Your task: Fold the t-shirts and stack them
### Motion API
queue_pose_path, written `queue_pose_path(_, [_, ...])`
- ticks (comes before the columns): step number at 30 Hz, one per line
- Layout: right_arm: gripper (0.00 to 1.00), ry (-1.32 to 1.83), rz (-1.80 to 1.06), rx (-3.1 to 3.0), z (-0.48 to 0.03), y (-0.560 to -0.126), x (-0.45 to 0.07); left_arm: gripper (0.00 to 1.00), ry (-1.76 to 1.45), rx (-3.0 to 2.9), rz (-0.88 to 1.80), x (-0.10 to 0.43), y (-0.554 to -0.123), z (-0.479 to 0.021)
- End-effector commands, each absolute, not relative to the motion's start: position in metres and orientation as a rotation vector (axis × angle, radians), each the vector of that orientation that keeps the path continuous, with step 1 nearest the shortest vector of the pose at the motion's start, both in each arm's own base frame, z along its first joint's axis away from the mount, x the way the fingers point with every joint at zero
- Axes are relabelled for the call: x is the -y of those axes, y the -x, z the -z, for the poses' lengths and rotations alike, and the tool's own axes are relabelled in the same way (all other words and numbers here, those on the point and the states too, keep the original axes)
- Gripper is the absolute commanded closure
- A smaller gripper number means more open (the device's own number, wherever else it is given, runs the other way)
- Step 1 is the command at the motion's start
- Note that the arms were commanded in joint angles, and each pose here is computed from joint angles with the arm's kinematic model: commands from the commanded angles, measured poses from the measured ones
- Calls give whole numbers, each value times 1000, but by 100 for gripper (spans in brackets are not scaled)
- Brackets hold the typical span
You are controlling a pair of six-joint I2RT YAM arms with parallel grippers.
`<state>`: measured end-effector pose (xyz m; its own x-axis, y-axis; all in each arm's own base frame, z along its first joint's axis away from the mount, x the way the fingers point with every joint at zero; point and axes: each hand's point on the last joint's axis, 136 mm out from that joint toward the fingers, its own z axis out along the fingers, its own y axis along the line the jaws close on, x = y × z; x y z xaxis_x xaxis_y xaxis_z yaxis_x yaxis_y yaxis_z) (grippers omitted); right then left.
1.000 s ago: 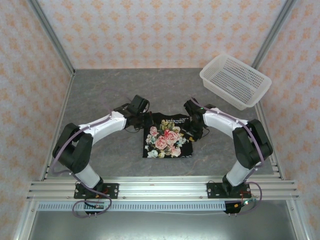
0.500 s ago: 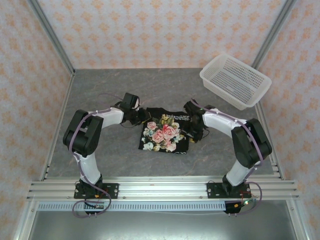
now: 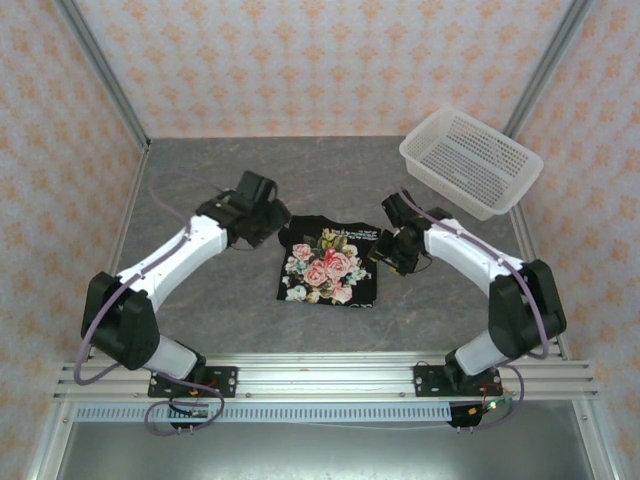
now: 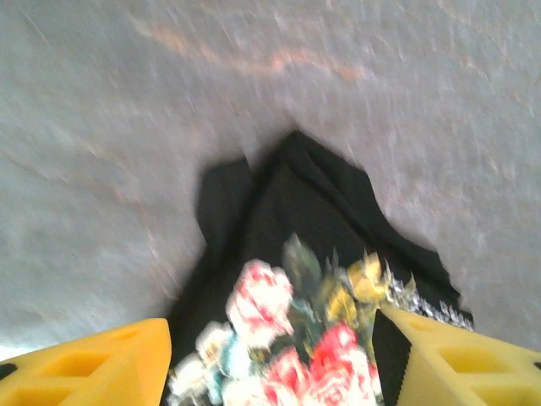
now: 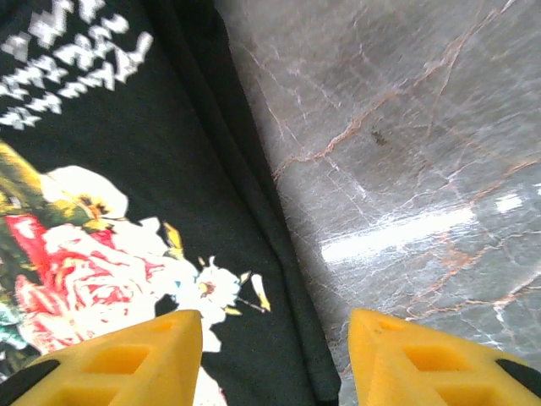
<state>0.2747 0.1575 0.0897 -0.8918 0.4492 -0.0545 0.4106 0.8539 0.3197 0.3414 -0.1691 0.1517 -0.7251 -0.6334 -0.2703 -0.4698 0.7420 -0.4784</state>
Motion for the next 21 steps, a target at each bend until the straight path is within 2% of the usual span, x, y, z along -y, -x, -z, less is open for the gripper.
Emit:
queue_pose_path(1, [48, -658, -433, -2814, -119, -279, -145, 32, 1080, -2608, 665, 226, -298, -119])
queue_pose_path(4, [47, -658, -439, -2796, -130, -276, -141, 22, 1256, -2623, 794, 273, -276, -97])
queue_pose_path(6, [47, -657, -434, -2793, -132, -274, -138, 21, 1369, -2577, 909, 299, -269, -89])
queue_pose_path(9, [47, -662, -426, -2798, -133, -269, -134, 19, 1523, -2514, 946, 319, -257, -83])
queue_pose_path(15, [47, -681, -430, -2784, -135, -257, -126, 16, 1706, -2447, 893, 332, -255, -53])
queue_pose_path(21, [47, -693, -412, -2771, -139, -252, -119, 20, 1930, -2340, 757, 316, -250, -10])
